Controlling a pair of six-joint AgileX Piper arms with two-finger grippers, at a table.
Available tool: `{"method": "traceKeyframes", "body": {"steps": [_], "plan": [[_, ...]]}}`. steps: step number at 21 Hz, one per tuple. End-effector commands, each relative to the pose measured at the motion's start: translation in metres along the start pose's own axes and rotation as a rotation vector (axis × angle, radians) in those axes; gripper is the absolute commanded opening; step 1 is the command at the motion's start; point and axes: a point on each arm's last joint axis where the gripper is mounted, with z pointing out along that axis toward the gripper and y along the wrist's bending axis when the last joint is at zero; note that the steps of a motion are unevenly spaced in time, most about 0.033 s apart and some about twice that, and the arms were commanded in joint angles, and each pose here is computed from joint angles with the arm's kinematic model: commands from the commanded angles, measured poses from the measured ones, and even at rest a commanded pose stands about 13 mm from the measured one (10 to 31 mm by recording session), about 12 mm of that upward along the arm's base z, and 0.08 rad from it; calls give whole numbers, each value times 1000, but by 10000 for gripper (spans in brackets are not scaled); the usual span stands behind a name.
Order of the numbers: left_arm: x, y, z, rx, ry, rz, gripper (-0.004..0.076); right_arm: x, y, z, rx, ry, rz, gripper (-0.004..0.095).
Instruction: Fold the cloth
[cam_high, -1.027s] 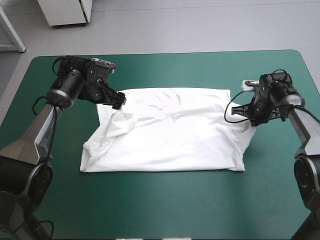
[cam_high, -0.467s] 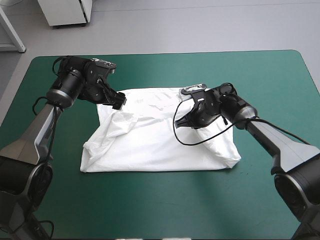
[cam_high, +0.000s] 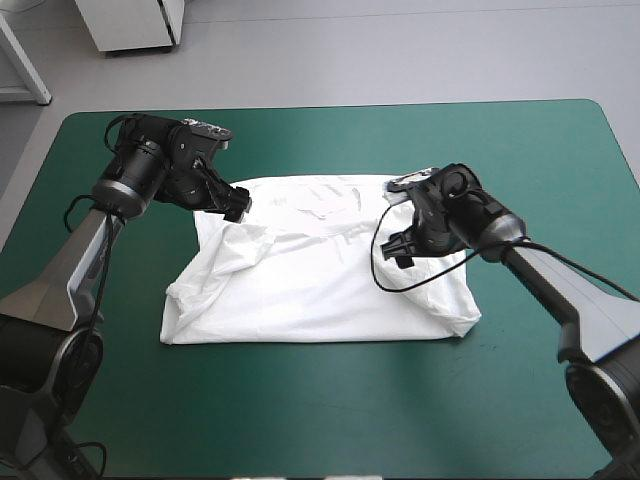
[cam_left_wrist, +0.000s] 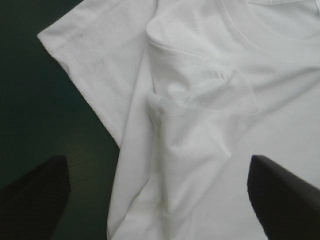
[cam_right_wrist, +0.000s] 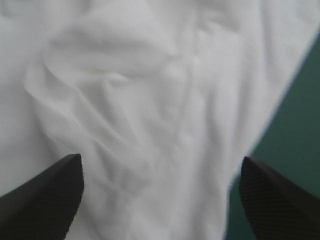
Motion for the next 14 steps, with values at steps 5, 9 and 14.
{"method": "traceKeyframes", "body": {"steps": [5, 9, 14], "plan": [[54, 4, -30, -83, 68, -12, 724, 55, -23, -59, 28, 17, 58, 736], [104, 8, -32, -160, 138, -40, 724, 86, -25, -54, 15, 45, 45, 723], [140, -1, 10, -110, 272, -73, 724, 93, -23, -50, -12, 59, 5, 723]]}}
